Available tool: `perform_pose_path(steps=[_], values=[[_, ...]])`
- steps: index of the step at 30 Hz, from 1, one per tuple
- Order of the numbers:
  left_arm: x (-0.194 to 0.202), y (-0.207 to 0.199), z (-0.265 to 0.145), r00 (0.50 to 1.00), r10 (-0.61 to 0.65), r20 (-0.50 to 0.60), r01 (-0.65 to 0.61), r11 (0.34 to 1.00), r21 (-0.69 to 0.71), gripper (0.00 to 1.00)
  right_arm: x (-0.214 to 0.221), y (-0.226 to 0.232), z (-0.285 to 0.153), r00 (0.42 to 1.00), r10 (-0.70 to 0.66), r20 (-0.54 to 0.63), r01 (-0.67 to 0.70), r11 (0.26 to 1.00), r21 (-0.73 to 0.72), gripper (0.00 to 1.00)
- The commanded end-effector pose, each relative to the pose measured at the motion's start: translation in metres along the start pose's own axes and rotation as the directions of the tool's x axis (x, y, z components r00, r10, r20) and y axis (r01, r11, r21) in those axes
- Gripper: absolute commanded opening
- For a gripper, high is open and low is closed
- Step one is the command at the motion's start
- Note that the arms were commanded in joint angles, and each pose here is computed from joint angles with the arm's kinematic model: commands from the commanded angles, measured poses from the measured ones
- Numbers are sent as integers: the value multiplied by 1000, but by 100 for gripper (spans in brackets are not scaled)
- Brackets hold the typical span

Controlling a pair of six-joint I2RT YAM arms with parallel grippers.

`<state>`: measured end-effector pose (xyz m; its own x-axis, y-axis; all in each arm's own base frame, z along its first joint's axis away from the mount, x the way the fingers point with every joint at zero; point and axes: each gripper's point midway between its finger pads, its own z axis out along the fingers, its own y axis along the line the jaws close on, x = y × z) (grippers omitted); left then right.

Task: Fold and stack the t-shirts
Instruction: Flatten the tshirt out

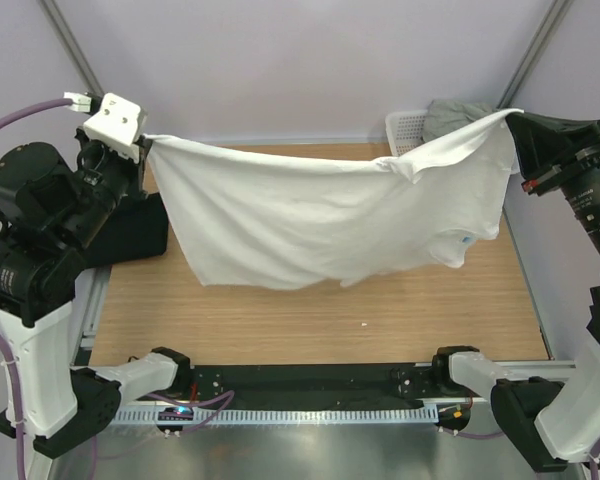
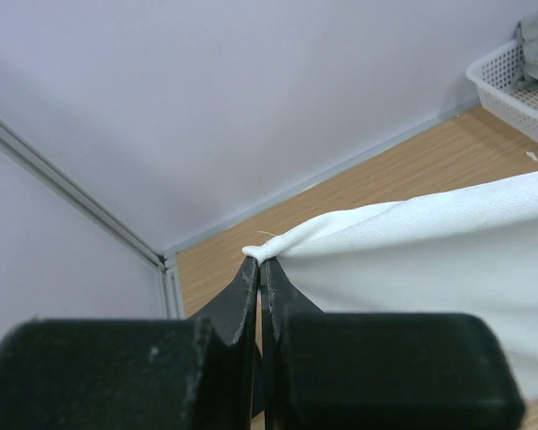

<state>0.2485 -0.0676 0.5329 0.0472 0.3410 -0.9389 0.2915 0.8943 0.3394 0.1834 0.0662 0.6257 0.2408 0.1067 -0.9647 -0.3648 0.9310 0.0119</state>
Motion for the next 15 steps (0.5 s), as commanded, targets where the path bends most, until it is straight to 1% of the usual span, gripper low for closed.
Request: perform_pose_path(steps=[1,3,4,5,6,7,9,10,11,12,13,14,15], values=[[0,0,25,999,31,-6,-31,999,-9,0,16,-27,36,999,-9,-49,12,997,72,1],[7,0,36,999,46,-18,-46,999,-21,0,26,-32,48,998,-13,-67,18,997,70,1],[25,-3,48,996,65,-66,-66,998,-18,0,43,-37,58,994,-16,-109,23,998,64,1],[28,-2,55,995,73,-62,-75,997,-33,0,55,-41,68,991,-8,-134,16,998,63,1],[36,-4,62,993,84,-81,-87,996,-32,0,62,-43,76,990,-11,-139,18,998,54,1],[61,-9,75,985,102,-139,-107,994,-27,0,85,-48,87,982,-3,-188,12,999,49,1],[79,-16,95,978,119,-169,-123,992,-10,0,119,-54,111,967,17,-255,-11,1000,24,1],[100,-24,106,969,127,-213,-128,992,9,0,147,-59,121,949,36,-315,-32,999,19,1],[116,-29,122,960,128,-249,-125,992,29,0,166,-62,128,935,50,-352,-47,999,16,1],[129,-35,131,953,125,-276,-115,992,51,0,196,-69,142,911,55,-409,-56,998,11,1],[148,-41,139,943,115,-314,-97,993,72,0,227,-72,147,881,65,-468,-71,997,4,1],[161,-43,150,937,106,-334,-84,993,80,0,247,-75,151,863,65,-501,-75,997,0,1],[182,-49,164,919,109,-379,-75,992,104,0,278,-82,162,834,78,-546,-89,996,6,1]])
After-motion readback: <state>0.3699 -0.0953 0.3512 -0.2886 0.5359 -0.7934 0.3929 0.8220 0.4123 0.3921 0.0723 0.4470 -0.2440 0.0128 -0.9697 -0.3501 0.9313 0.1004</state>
